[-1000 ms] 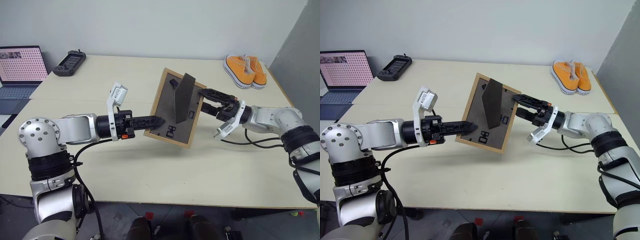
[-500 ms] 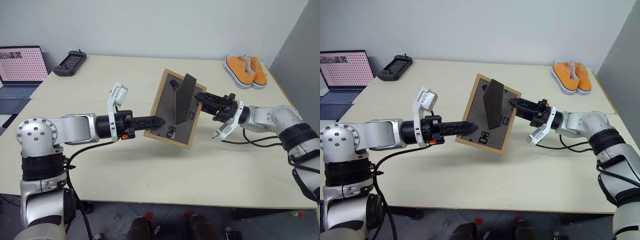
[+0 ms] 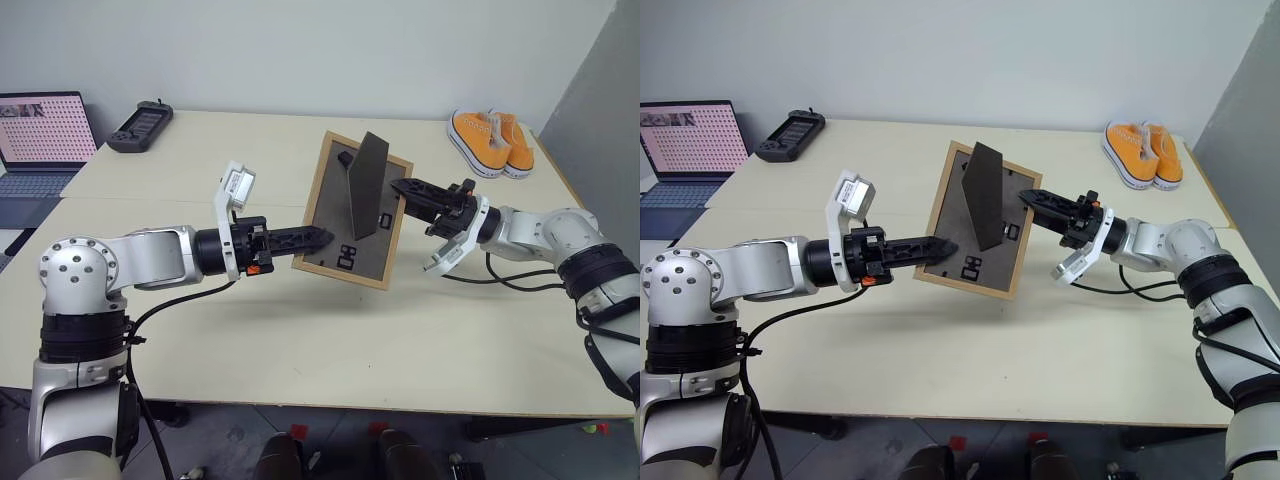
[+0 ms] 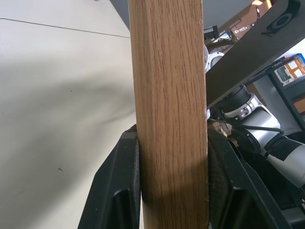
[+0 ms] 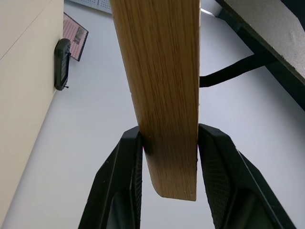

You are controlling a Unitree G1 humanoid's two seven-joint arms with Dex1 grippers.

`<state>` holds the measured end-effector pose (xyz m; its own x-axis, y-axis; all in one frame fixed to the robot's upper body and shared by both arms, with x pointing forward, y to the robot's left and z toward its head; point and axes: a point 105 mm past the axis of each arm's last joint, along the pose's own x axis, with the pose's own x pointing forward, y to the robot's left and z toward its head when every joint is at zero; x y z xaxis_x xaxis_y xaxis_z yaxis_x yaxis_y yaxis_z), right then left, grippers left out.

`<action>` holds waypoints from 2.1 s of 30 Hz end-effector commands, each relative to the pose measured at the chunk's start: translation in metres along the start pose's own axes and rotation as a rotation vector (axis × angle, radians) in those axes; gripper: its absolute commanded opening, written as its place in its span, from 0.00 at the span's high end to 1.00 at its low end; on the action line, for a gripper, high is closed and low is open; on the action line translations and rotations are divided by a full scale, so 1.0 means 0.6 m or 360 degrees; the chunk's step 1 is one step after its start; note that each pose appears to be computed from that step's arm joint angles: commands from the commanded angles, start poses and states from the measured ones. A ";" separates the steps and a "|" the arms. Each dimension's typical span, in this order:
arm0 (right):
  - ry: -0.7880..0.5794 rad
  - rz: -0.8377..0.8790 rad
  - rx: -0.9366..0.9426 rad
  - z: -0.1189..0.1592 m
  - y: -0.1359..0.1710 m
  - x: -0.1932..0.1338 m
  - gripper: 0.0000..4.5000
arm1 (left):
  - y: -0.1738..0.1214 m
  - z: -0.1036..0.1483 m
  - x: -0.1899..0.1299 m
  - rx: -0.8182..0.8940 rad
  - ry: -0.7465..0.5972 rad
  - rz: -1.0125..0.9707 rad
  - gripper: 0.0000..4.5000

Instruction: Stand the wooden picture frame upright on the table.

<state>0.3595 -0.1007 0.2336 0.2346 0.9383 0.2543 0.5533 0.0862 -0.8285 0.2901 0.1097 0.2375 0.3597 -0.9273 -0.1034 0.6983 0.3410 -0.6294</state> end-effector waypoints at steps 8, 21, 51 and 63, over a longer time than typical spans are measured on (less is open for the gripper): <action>-0.0033 -0.0012 -0.0009 -0.003 -0.016 0.009 0.70 | -0.015 0.017 -0.007 0.0129 -0.0043 0.0004 0.24; 0.0075 0.0022 0.0263 -0.010 0.005 0.015 0.70 | -0.063 0.053 -0.085 0.0928 -0.0283 0.0214 0.21; 0.0065 0.0207 0.3212 0.094 0.087 0.061 0.70 | -0.062 -0.042 -0.169 0.1104 -0.0252 0.0643 0.21; 0.0184 0.0205 0.3427 0.140 0.136 0.061 0.70 | -0.069 -0.031 -0.171 0.1107 -0.0243 0.0623 0.21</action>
<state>0.3448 -0.0291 0.1239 0.2521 0.9651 0.0706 -0.9669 0.2483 0.0579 0.2143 0.1883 0.2497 0.7032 -0.7029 -0.1075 0.7089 0.7047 0.0296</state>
